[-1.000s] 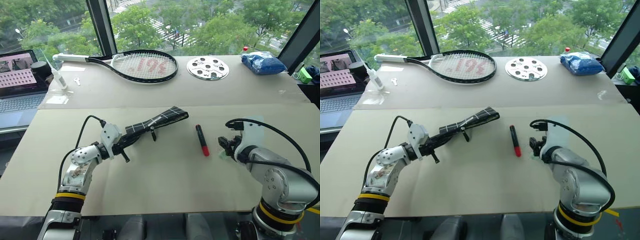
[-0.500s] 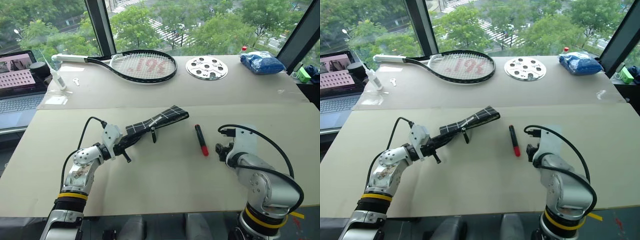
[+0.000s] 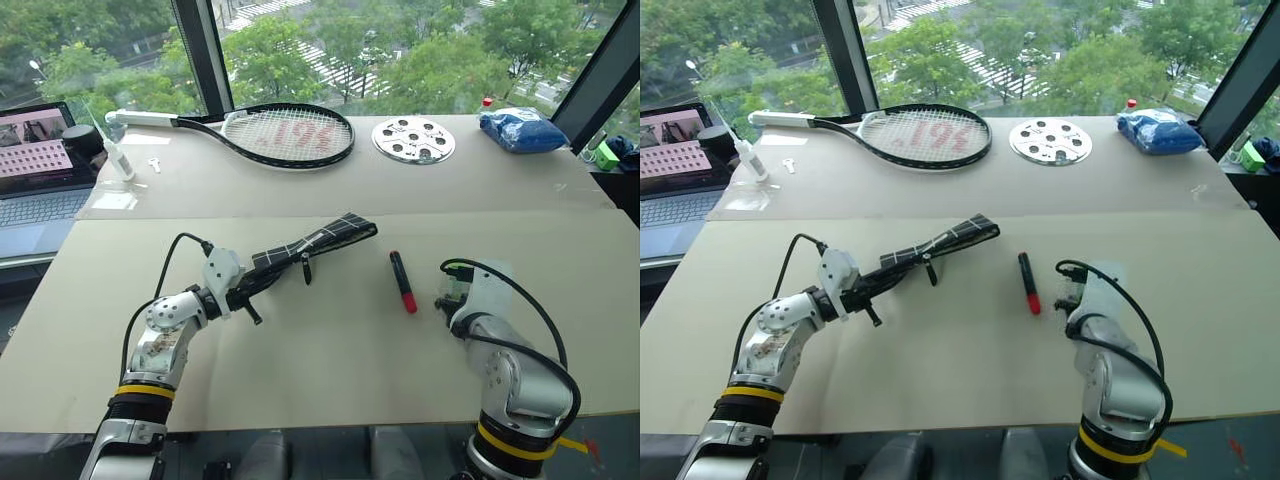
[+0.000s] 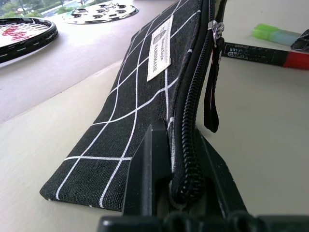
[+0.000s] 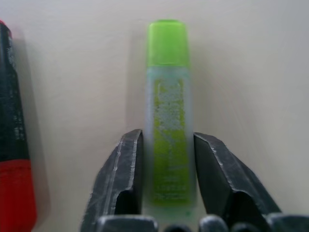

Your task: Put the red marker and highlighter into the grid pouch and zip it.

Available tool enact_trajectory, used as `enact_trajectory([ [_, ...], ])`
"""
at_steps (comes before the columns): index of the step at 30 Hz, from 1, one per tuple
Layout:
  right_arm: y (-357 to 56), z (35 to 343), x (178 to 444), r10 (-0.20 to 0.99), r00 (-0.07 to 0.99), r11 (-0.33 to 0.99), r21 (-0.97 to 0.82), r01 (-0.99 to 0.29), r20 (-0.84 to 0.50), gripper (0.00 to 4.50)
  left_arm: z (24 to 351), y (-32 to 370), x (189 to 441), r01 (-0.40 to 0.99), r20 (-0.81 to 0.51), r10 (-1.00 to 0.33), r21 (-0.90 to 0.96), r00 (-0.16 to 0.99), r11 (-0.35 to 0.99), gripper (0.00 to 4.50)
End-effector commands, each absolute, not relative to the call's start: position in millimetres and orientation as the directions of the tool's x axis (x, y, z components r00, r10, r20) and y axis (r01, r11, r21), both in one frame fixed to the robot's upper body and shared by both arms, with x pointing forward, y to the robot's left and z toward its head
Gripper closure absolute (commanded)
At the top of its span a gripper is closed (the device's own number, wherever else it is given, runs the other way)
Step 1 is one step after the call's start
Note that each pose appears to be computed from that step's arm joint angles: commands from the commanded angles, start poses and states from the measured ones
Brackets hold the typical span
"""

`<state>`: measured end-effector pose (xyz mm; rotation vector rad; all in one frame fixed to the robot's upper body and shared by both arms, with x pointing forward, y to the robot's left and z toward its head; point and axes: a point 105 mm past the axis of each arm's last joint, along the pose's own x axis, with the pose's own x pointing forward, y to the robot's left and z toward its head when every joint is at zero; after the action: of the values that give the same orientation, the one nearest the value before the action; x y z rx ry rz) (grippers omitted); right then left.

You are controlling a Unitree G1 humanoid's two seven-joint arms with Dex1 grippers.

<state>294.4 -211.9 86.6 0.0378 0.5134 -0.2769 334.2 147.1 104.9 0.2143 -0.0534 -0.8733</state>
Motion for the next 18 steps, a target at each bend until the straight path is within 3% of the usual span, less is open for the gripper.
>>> enact_trajectory([
  [1,-246,73,293,-0.366,0.785,0.929,-0.150,0.337,-0.500,3.47,117,148,330,0.753,-0.020,-0.776,0.256,0.631,0.606,4.50],
  [4,-257,104,315,-0.365,0.855,0.930,-0.198,0.311,-0.368,3.47,115,145,328,0.769,-0.032,-0.789,0.250,0.614,0.588,4.50],
  [6,-251,159,340,-0.261,0.955,0.936,-0.278,0.215,-0.138,3.47,114,143,327,0.781,-0.043,-0.798,0.245,0.601,0.575,4.50],
  [8,-229,196,352,-0.067,0.998,0.954,-0.295,0.059,-0.018,3.47,113,142,327,0.789,-0.049,-0.805,0.238,0.592,0.566,4.50],
  [10,-190,221,346,0.241,0.970,0.880,-0.431,-0.201,0.040,3.47,112,141,327,0.797,-0.057,-0.811,0.237,0.583,0.556,4.50],
  [13,-148,211,311,0.583,0.807,0.568,-0.661,-0.490,-0.097,3.47,114,141,329,0.801,-0.061,-0.815,0.237,0.577,0.550,4.50],
  [18,-147,183,294,0.640,0.696,0.193,-0.809,-0.556,-0.326,3.47,116,138,331,0.810,-0.061,-0.825,0.240,0.562,0.534,4.50],
])
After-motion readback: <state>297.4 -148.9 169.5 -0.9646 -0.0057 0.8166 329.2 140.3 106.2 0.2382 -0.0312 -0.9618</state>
